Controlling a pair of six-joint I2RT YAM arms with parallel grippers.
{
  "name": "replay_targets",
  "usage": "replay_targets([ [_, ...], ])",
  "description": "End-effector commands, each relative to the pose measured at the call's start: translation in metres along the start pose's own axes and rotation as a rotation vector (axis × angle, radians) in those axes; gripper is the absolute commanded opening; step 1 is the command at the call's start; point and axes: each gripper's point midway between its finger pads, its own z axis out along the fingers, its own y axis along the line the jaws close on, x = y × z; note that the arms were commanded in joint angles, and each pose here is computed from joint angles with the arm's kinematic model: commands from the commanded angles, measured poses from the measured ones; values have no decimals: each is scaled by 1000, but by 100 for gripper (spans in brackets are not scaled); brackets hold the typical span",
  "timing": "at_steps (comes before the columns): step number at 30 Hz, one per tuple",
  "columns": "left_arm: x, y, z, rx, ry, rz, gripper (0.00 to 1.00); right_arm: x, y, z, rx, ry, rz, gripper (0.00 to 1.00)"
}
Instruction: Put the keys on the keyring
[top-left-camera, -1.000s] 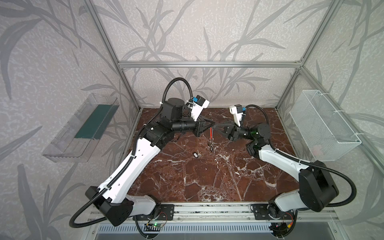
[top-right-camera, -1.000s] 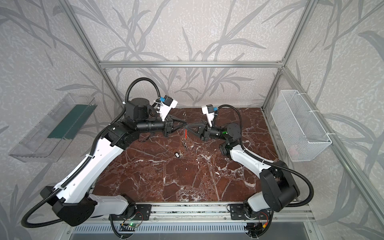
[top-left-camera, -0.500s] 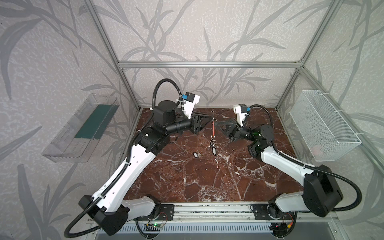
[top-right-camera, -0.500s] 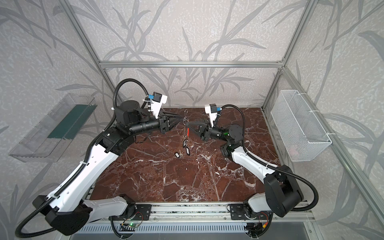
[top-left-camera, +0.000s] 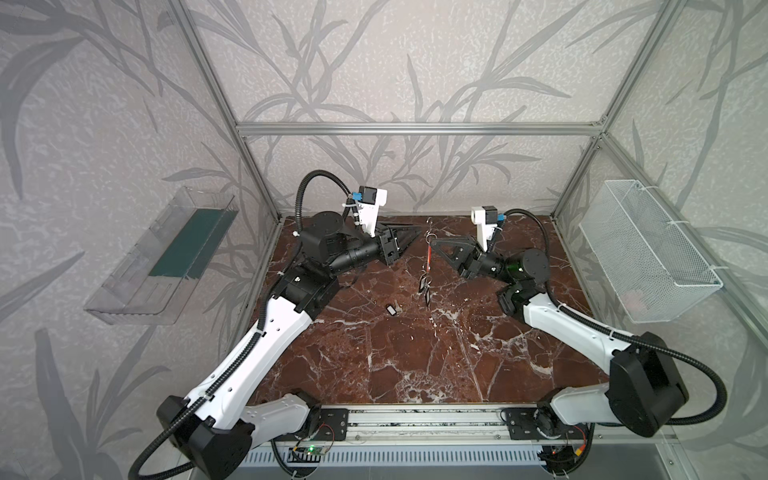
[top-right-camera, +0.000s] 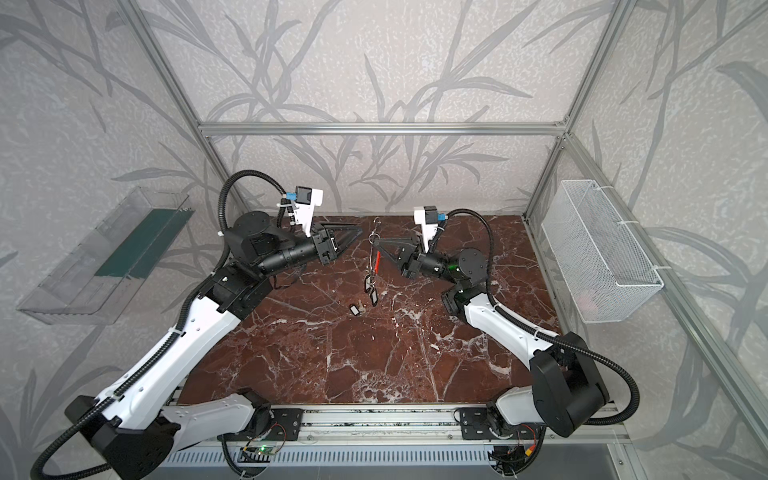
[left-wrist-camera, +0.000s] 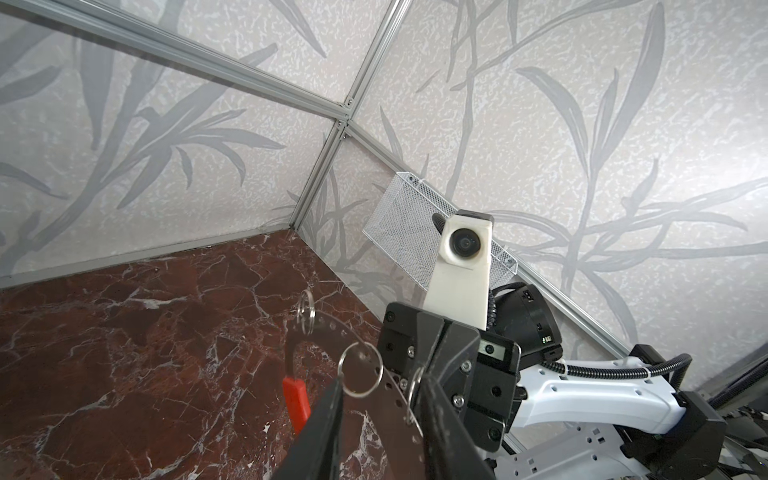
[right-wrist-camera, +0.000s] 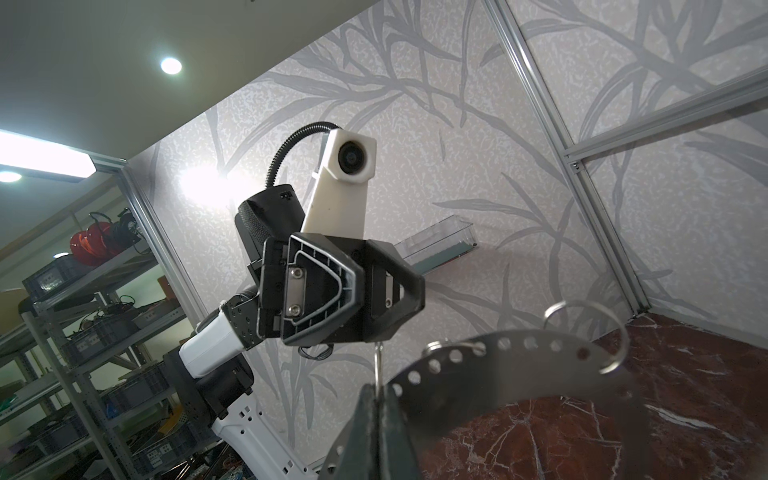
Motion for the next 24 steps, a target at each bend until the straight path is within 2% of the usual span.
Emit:
replay_targets([
  [1,-7,-18,1,98,-21,-12,33,-13,16,-1,-25,-38,-58,0],
  [22,15,-13,23,135,30,-58,30,-18,10,1,-7,-65,-61,0],
  [24,14,-14,24,140,26,-59,26,-17,8,1,-6,-64,-59,0],
])
